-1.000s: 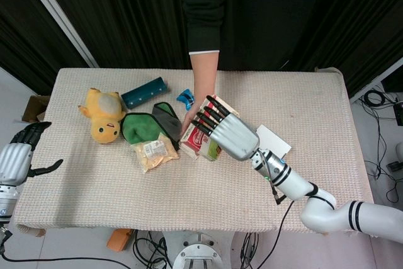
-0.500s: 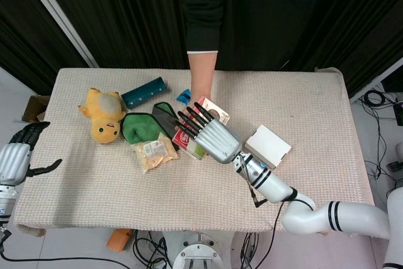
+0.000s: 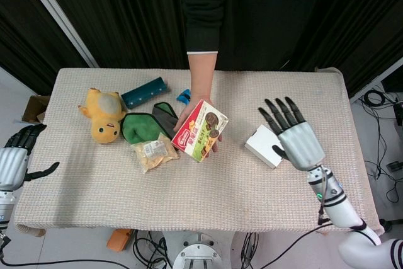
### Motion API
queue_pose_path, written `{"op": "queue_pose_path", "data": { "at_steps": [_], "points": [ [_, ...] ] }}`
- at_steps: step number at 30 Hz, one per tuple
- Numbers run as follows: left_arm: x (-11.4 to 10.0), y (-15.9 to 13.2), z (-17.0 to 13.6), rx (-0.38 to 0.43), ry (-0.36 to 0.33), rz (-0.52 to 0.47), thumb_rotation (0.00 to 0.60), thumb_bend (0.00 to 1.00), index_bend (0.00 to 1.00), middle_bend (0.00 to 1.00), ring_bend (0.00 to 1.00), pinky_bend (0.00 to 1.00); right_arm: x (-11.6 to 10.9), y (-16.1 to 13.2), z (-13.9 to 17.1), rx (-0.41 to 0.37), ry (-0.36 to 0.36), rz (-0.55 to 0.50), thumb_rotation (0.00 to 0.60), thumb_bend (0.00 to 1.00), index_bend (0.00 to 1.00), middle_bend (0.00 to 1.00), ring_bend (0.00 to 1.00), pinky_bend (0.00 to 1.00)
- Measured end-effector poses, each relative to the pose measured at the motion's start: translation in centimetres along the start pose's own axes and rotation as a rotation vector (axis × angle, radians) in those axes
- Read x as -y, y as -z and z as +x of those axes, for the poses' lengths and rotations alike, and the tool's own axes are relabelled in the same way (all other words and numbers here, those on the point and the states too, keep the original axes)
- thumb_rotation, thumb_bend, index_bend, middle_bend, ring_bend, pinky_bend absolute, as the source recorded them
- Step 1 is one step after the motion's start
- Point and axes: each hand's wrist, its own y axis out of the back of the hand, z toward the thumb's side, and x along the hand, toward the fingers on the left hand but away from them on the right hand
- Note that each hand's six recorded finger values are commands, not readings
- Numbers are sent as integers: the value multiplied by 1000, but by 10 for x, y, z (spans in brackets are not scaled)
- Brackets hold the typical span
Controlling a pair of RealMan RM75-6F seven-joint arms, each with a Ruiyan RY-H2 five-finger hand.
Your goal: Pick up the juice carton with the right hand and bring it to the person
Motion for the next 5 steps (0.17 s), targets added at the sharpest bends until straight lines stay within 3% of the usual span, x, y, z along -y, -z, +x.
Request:
{"op": "queue_pose_path", "data": {
  "at_steps": [5],
  "points": [
    [6,4,-15,-26,25,17,500,182,122,138,102,195,34,73,70,252,-89,-115,600,0,0,0,0,0]
  ]
}}
